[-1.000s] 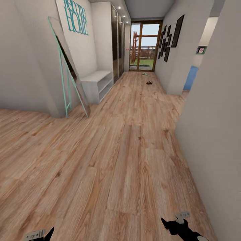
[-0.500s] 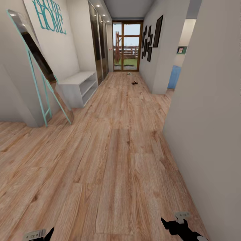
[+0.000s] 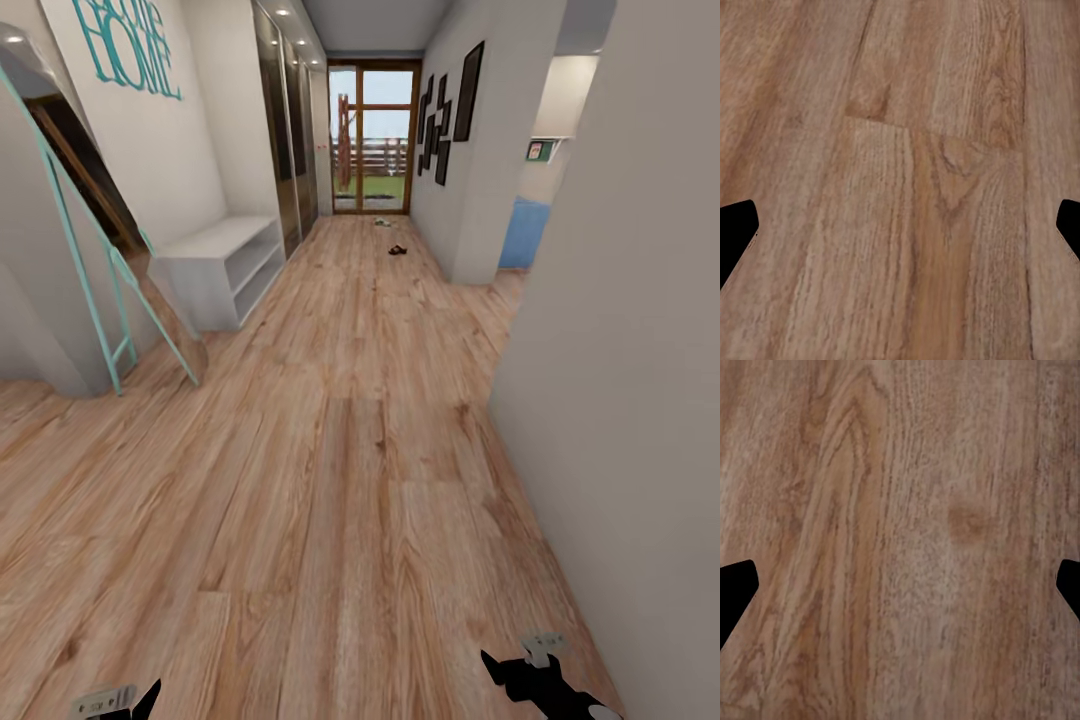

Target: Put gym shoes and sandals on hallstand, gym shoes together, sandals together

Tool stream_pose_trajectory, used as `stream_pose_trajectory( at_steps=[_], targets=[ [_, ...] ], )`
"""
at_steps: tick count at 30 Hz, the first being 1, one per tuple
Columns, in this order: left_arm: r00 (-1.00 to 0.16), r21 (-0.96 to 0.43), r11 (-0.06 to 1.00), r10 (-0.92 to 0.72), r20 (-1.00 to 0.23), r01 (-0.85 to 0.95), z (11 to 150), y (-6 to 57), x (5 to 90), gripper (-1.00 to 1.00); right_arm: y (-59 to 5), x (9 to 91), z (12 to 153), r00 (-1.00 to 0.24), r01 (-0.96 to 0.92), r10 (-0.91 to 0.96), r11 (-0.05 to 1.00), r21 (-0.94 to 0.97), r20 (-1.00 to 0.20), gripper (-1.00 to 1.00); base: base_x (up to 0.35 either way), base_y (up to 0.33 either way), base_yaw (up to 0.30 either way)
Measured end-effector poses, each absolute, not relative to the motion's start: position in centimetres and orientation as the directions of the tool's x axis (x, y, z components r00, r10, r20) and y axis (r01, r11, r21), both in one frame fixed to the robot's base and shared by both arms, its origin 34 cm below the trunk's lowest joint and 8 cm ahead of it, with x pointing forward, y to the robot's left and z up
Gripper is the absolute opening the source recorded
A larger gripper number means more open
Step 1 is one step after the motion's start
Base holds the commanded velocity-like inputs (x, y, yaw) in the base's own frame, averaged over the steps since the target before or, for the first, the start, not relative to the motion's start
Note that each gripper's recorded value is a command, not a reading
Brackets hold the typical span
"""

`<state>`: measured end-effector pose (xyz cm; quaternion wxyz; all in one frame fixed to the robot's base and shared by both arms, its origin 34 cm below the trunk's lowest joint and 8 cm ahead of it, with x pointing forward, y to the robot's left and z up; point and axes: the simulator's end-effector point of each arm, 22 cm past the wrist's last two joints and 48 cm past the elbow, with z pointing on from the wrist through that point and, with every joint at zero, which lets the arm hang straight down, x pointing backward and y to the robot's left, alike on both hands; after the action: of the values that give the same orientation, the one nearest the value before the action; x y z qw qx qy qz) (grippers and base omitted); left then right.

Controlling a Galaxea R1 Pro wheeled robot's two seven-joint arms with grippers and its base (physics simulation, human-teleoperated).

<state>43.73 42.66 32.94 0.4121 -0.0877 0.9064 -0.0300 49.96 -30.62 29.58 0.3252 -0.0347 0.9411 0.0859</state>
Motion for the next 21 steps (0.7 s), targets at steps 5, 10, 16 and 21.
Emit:
stream_pose_trajectory(
  at_steps=[5, 10, 16, 21],
  targets=[
    [-0.645, -0.127, 0.983, -0.184, -0.742, -0.134, 32.94, 42.66, 43.73, 1.00, -30.61, 49.96, 29.58, -0.786, -0.121, -0.010, 0.983, 0.139, -0.618, 1.00, 0.337, 0.111, -0.001],
    [-0.645, -0.127, 0.983, -0.184, -0.742, -0.134, 32.95, 42.66, 43.74, 1.00, -30.60, 49.96, 29.59, -0.786, -0.122, -0.011, 0.983, 0.139, -0.618, 1.00, 0.335, 0.130, 0.000],
    [-0.641, -0.127, 0.983, -0.184, -0.746, -0.134, 33.13, 42.66, 43.90, 1.00, -30.60, 50.08, 29.78, -0.783, -0.124, -0.011, 0.983, 0.138, -0.621, 1.00, 0.335, 0.133, 0.000],
    [-0.635, -0.128, 0.983, -0.184, -0.750, -0.133, 33.37, 42.66, 44.10, 1.00, -30.60, 50.30, 30.05, -0.779, -0.125, -0.012, 0.983, 0.137, -0.627, 1.00, 0.335, 0.133, 0.000]
  ],
)
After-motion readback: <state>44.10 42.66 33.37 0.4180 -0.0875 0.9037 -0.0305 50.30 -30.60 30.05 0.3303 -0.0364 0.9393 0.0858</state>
